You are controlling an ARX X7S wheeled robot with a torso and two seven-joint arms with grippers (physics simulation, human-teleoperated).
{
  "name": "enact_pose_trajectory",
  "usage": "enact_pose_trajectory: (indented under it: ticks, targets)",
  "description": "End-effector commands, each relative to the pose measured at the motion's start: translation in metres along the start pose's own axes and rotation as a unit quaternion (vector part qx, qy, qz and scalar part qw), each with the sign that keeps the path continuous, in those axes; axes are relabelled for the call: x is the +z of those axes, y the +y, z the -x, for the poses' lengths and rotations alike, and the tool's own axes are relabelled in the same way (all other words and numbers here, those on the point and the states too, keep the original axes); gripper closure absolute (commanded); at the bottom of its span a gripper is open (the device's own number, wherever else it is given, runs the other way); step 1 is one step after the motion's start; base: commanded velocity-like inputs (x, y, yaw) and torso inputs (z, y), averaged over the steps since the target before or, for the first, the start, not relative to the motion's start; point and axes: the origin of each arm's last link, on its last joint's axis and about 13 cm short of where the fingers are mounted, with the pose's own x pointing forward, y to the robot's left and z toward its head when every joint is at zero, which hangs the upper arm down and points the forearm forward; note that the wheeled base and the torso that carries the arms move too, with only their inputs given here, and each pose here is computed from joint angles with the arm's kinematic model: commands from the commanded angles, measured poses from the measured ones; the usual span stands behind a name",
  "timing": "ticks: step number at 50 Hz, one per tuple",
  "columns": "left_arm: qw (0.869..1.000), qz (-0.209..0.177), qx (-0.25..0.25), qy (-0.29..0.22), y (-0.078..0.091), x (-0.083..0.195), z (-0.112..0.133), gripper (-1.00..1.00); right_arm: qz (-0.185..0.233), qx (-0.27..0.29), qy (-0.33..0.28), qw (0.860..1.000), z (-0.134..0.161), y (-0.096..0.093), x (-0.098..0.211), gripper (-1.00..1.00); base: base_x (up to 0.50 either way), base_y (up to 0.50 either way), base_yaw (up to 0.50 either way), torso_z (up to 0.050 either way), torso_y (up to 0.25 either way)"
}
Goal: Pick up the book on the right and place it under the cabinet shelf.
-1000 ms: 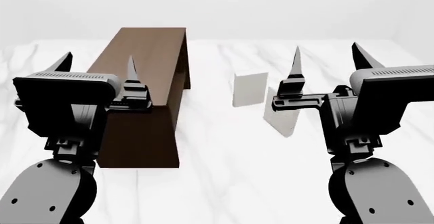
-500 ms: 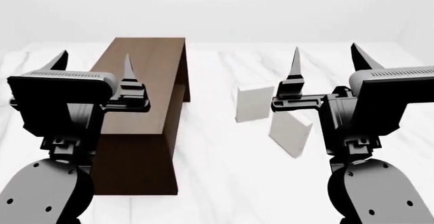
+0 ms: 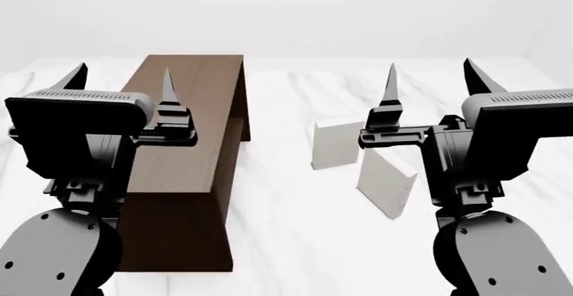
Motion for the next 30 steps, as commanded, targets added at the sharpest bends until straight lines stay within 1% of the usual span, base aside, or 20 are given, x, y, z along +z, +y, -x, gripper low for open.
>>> enact_pose_trajectory:
  ticks: [1,17,20,22,25,30]
  targets:
    - [1.0,-0.001,0.0,-0.002,0.0,0.002,0.0,-1.0,0.001,0.001,-0.001,1.0,0.0,0.0,0.0,-1.0,0.12,0.0,0.0,0.0,0.0]
    - [1.0,-0.002,-0.002,-0.01,0.0,0.008,0.0,-1.0,-0.003,0.003,-0.007,1.0,0.0,0.0,0.004,-1.0,0.1,0.0,0.0,0.0,0.001]
    - [1.0,-0.004,-0.001,-0.013,0.0,0.011,0.0,-1.0,-0.008,0.0,-0.007,1.0,-0.002,-0.002,0.007,-1.0,0.0,0.0,0.0,0.0,0.0]
    - [1.0,-0.005,-0.001,-0.016,0.0,0.015,0.001,-1.0,-0.022,0.009,0.002,1.0,-0.004,-0.003,0.012,-1.0,0.0,0.0,0.0,0.0,0.0]
    - [1.0,-0.006,0.0,-0.023,0.001,0.021,0.002,-1.0,-0.004,0.011,0.022,1.0,-0.009,-0.007,0.018,-1.0,0.0,0.0,0.0,0.0,0.0]
    - [0.999,-0.008,-0.002,-0.039,0.002,0.034,0.003,-1.0,0.018,0.034,0.041,0.998,-0.018,-0.018,0.033,-1.0,0.0,0.0,0.0,0.0,0.0]
